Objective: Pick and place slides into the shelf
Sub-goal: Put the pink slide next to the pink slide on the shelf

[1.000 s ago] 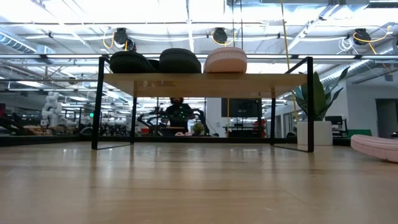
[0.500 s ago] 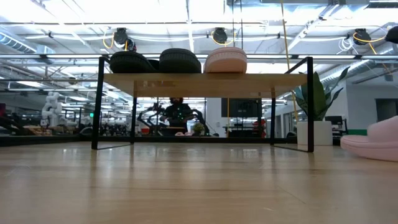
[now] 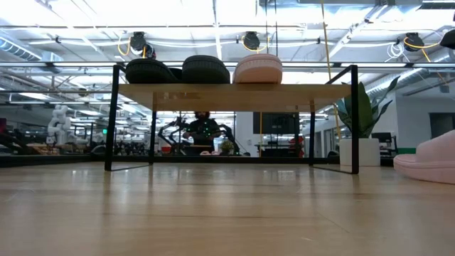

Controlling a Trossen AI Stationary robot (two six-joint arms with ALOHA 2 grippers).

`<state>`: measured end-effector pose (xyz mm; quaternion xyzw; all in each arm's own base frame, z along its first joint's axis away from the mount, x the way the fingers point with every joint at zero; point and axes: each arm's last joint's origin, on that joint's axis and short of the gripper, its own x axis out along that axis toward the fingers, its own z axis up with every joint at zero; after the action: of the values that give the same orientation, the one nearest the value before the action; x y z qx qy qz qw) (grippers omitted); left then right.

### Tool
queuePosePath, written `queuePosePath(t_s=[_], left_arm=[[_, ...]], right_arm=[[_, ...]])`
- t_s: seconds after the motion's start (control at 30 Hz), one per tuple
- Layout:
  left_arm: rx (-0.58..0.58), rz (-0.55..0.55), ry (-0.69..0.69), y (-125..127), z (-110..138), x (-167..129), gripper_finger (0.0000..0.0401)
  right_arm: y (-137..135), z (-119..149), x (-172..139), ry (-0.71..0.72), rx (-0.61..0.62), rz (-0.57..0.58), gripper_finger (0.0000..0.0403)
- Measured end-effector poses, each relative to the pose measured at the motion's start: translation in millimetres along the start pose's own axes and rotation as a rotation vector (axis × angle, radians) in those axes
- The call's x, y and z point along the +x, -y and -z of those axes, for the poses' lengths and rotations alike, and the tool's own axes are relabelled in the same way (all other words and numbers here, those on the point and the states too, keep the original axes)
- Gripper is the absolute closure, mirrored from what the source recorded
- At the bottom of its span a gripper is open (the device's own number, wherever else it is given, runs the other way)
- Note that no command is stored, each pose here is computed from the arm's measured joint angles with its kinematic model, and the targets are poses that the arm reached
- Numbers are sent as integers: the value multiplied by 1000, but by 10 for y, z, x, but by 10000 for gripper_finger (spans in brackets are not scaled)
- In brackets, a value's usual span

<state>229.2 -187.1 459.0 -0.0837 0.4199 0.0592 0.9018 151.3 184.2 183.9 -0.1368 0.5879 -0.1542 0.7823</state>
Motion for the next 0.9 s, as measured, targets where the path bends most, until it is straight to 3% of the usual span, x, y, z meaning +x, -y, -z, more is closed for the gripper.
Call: queuePosePath(t_s=[0.53, 0.9], left_arm=[[19, 0, 0, 0, 0, 0, 148], [19, 0, 0, 0, 0, 0, 148]], right_arm=[[-8, 120, 159, -91, -66, -42, 314], [-4, 101, 168, -94, -19, -47, 314]])
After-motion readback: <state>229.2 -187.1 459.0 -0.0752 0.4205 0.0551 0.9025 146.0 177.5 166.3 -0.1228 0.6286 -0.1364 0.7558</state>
